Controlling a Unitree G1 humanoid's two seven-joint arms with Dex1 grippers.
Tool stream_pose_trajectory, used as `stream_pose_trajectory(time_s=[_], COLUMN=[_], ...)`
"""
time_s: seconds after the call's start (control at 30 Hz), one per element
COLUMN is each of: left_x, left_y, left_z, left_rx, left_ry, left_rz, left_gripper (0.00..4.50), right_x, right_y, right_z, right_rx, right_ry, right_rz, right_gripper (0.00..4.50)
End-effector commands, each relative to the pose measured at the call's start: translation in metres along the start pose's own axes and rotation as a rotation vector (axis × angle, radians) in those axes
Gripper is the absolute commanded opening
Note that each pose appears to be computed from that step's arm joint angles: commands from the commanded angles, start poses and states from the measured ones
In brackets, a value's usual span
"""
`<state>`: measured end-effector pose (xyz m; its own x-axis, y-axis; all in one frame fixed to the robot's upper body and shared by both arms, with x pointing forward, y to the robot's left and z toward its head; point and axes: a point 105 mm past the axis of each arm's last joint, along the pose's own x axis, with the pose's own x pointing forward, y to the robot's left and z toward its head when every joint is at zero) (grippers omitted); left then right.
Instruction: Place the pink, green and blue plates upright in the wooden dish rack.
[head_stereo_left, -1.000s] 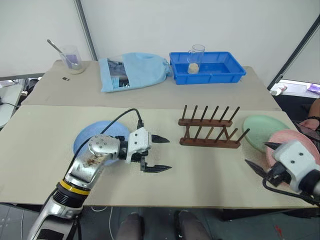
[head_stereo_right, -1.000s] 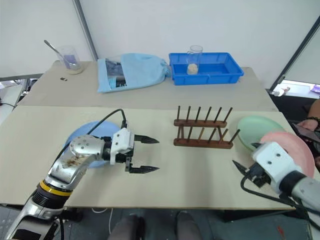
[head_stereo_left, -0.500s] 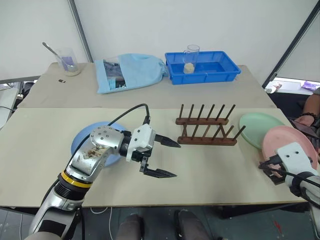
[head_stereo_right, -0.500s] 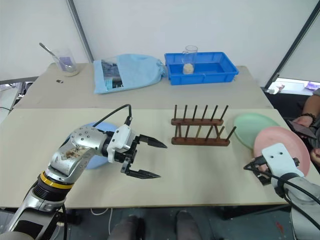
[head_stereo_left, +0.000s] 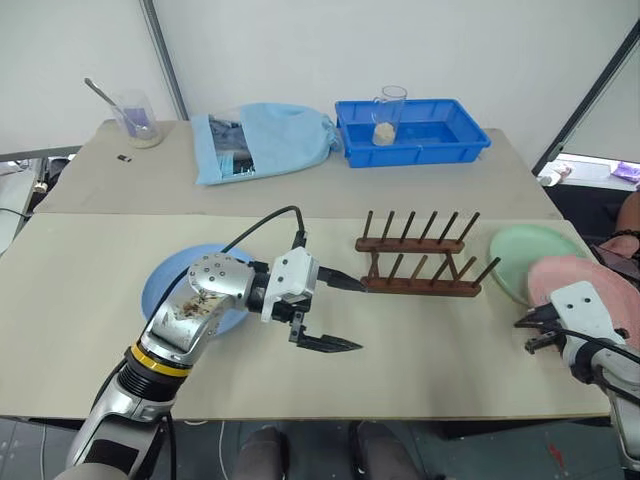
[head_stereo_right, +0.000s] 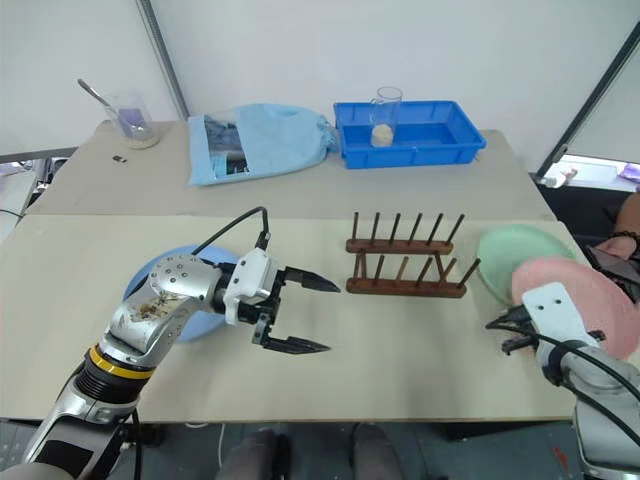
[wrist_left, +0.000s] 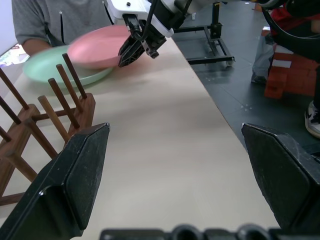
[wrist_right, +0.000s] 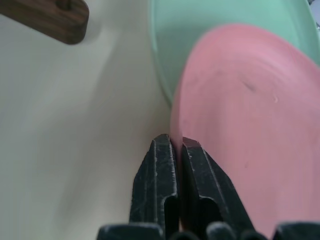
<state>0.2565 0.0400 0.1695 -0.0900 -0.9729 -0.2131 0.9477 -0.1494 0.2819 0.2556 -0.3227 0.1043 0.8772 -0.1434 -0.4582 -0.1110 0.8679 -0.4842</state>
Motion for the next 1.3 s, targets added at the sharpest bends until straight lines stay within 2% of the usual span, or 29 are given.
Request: stream_pose_trajectory(time_s=[0.03,0.13,0.23,0.37,0.53,0.63,0.73,0.9,1.3], left_x=[-0.001,-0.005,-0.011,-0.015,-0.017,-0.018,-0.019,-0.023,-0.028], left_y=[0.001,0.003,0.004,0.010,0.018,0.021,0.020,0.016,0.010], left_z=[0.012,0.012,0.014,0.023,0.035,0.043,0.048,0.058,0.062], left_rx=[0.059,0.049,0.033,-0.002,-0.004,-0.004,-0.001,-0.010,-0.012], left_ry=[-0.013,-0.013,-0.021,-0.062,-0.115,-0.145,-0.167,-0.218,-0.203], left_rz=[0.006,0.024,0.041,0.062,0.078,0.088,0.087,0.070,0.020], left_gripper=[4.50,4.50,4.50,4.50,4.50,4.50,4.50,4.50,4.50], right_x=[-0.020,-0.040,-0.065,-0.078,-0.085,-0.092,-0.097,-0.095,-0.075], right_y=[-0.016,-0.026,-0.042,-0.050,-0.039,-0.035,-0.037,-0.034,-0.033], right_z=[0.017,0.037,0.069,0.120,0.173,0.192,0.201,0.201,0.185], right_rx=[-0.023,-0.065,-0.125,-0.117,0.112,0.308,0.456,0.626,0.829], right_ry=[-0.053,-0.105,-0.197,-0.397,-0.671,-0.751,-0.776,-0.742,-0.671], right_rz=[-0.073,-0.122,-0.170,-0.097,0.201,0.441,0.593,0.739,0.818], right_gripper=[0.03,0.03,0.03,0.03,0.03,0.03,0.03,0.03,0.03])
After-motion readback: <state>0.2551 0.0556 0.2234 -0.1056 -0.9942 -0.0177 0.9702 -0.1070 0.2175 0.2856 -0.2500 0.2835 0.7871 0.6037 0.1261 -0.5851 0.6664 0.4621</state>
